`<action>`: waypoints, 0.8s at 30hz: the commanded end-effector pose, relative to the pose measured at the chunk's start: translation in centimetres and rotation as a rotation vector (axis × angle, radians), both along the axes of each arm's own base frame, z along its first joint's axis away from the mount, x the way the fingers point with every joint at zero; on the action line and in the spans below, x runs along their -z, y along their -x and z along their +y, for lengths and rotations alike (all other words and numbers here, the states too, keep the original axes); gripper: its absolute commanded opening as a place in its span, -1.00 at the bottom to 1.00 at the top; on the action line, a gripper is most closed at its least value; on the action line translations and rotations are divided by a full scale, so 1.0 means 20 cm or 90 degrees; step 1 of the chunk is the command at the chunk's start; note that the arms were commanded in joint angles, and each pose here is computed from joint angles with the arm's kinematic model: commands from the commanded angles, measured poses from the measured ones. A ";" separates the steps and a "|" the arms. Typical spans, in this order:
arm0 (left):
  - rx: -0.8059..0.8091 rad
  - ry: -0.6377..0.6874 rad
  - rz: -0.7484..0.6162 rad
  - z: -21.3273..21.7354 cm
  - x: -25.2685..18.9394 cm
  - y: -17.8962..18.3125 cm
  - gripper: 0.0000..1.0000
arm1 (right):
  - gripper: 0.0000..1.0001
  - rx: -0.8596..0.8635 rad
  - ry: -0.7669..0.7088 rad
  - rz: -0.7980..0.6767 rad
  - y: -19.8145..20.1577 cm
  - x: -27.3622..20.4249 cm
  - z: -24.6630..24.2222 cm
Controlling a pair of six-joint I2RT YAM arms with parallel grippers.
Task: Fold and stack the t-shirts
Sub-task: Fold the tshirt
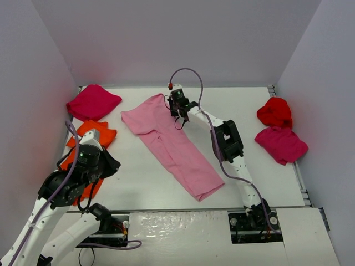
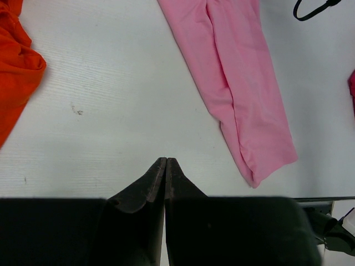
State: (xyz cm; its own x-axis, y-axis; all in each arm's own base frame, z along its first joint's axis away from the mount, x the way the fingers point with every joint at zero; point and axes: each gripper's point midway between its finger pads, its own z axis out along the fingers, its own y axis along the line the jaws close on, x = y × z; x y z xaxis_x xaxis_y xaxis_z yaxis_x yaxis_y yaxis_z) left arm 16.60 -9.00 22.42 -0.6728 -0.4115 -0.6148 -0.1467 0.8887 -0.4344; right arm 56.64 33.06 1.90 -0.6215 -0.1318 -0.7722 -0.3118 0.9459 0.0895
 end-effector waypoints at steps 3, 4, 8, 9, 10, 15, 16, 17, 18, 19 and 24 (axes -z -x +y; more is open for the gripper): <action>-0.007 0.023 -0.029 -0.03 -0.06 -0.06 -1.00 | -1.00 -0.027 0.020 -0.062 0.09 -0.27 0.14; -0.007 0.023 -0.027 -0.04 -0.05 -0.05 -1.00 | -1.00 -0.035 0.023 -0.074 0.10 -0.30 0.17; -0.007 0.025 -0.019 -0.04 -0.03 -0.05 -1.00 | -1.00 -0.059 0.020 -0.096 0.13 -0.35 0.28; -0.007 0.024 -0.018 -0.04 -0.02 -0.05 -1.00 | -1.00 -0.062 0.018 -0.098 0.13 -0.35 0.30; -0.007 0.024 -0.016 -0.04 -0.02 -0.05 -1.00 | -1.00 -0.064 0.016 -0.098 0.13 -0.34 0.31; -0.012 0.018 -0.016 -0.02 -0.03 -0.04 -1.00 | -1.00 -0.055 0.017 -0.094 0.12 -0.31 0.32; -0.015 0.016 -0.017 -0.02 -0.03 -0.04 -1.00 | -1.00 -0.053 0.018 -0.096 0.13 -0.32 0.31; -0.016 0.015 -0.018 -0.01 -0.03 -0.04 -1.00 | -1.00 -0.046 0.022 -0.100 0.13 -0.34 0.30; -0.017 0.013 -0.019 -0.01 -0.04 -0.04 -1.00 | -1.00 -0.038 0.027 -0.105 0.13 -0.35 0.29; -0.017 0.013 -0.020 -0.01 -0.04 -0.04 -1.00 | -1.00 -0.034 0.029 -0.112 0.13 -0.39 0.28; -0.012 0.019 -0.013 -0.03 -0.02 -0.05 -1.00 | -1.00 -0.025 0.053 -0.127 0.12 -0.39 0.22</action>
State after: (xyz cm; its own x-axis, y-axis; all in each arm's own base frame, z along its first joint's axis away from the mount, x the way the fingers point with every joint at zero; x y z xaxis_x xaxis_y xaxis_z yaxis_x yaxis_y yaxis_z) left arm 16.69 -9.05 21.74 -0.6755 -0.4270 -0.6011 -0.1692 0.8833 -0.4373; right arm 52.55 38.67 2.57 -0.5545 -0.2684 -0.7877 -0.4009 0.9156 -0.0298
